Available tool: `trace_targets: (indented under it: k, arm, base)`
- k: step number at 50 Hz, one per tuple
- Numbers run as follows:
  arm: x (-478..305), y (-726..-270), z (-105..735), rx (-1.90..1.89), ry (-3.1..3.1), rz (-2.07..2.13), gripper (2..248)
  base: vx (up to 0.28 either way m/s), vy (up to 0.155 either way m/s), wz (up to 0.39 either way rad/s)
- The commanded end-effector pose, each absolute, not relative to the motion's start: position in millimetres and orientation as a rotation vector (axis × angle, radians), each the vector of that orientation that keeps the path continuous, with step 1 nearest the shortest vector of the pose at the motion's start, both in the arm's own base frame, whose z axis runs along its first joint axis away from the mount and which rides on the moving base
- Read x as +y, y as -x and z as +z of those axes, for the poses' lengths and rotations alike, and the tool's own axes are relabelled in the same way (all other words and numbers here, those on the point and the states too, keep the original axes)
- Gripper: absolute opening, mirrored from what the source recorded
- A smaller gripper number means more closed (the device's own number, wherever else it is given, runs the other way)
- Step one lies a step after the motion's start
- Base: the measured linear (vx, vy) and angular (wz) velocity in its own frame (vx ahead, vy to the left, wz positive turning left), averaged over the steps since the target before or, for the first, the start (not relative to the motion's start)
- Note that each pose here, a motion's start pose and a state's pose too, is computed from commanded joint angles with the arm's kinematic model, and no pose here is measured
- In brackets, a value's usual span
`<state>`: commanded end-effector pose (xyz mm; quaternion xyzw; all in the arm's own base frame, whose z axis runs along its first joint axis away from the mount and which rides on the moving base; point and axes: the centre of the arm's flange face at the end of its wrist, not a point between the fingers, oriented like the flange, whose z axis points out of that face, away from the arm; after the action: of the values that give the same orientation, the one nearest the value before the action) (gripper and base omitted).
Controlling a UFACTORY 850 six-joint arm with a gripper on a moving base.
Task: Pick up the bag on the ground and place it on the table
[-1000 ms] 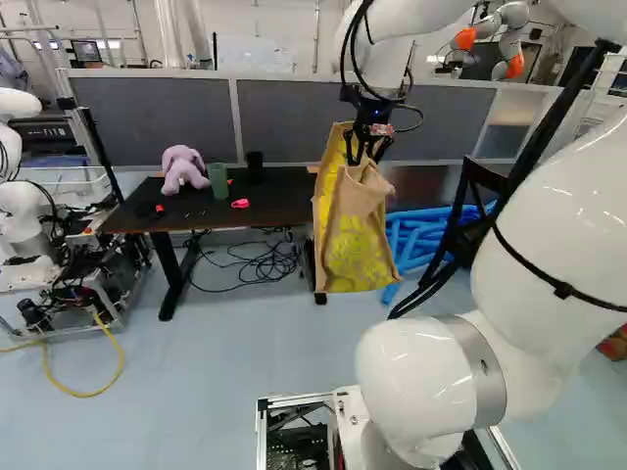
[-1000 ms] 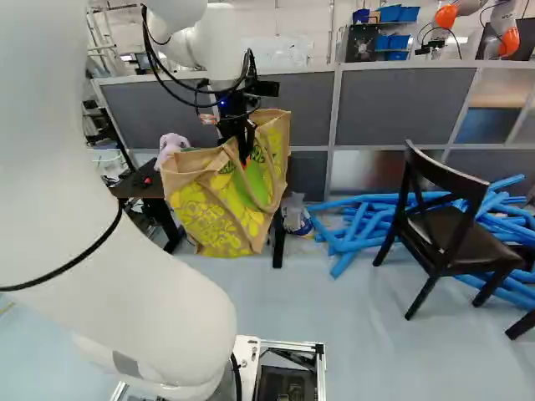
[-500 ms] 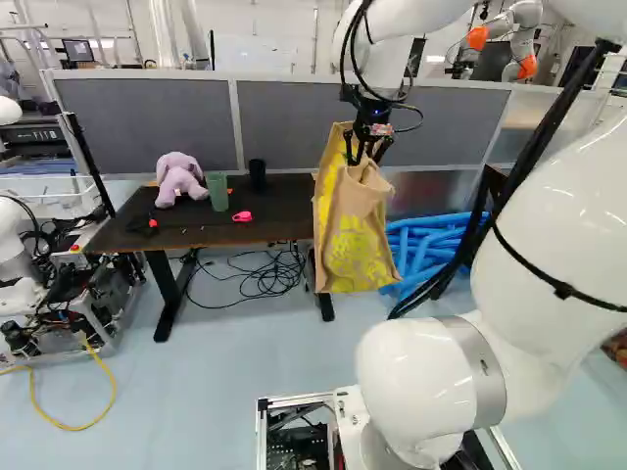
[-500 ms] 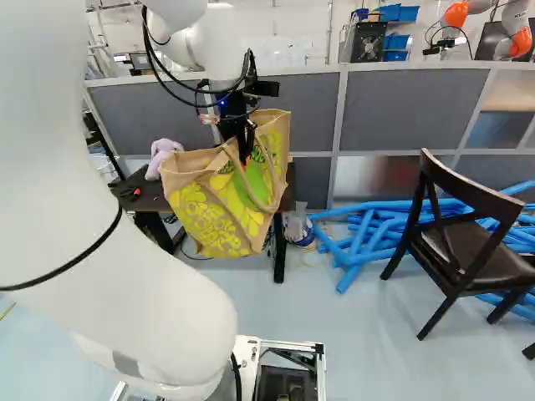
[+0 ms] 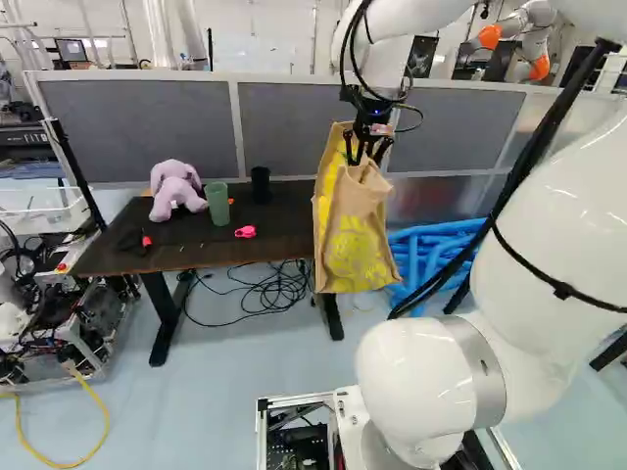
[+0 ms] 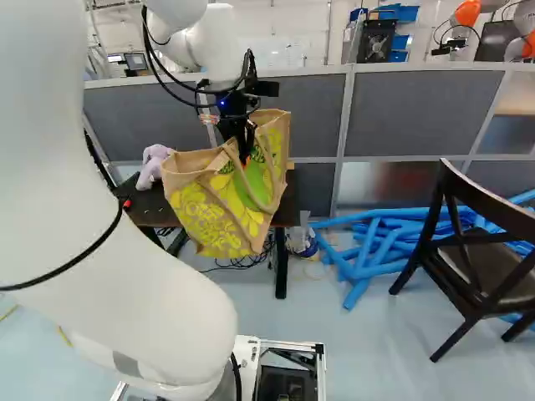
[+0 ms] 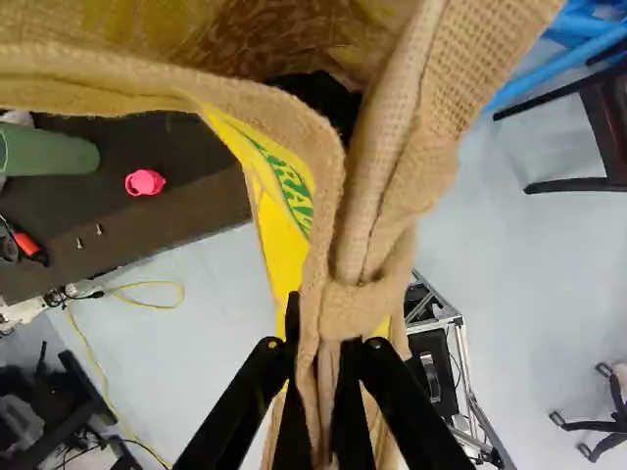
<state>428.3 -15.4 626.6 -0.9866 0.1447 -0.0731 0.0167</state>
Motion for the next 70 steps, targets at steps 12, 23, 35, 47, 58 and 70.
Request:
trace_targets:
  k: [12, 23, 35, 47, 58, 70]
  arm:
    - [-15, -428, 627, 0.45, 3.067, -0.227, 21]
    - [-15, -428, 627, 0.45, 3.067, -0.227, 21]
    - [-15, -428, 627, 0.45, 3.067, -0.227, 21]
    - [-15, -441, 627, 0.448, 3.068, -0.225, 21]
    - [-15, -453, 627, 0.447, 3.068, -0.224, 21]
    - [-15, -471, 627, 0.444, 3.068, -0.226, 21]
  base:
    - [0.168, 0.045, -0.006]
    - [0.114, 0.001, -0.002]
    - [0.111, 0.002, 0.0]
    - [0.03, 0.002, 0.001]
    - [-0.004, 0.0, 0.0]
    - [0.0, 0.0, 0.0]
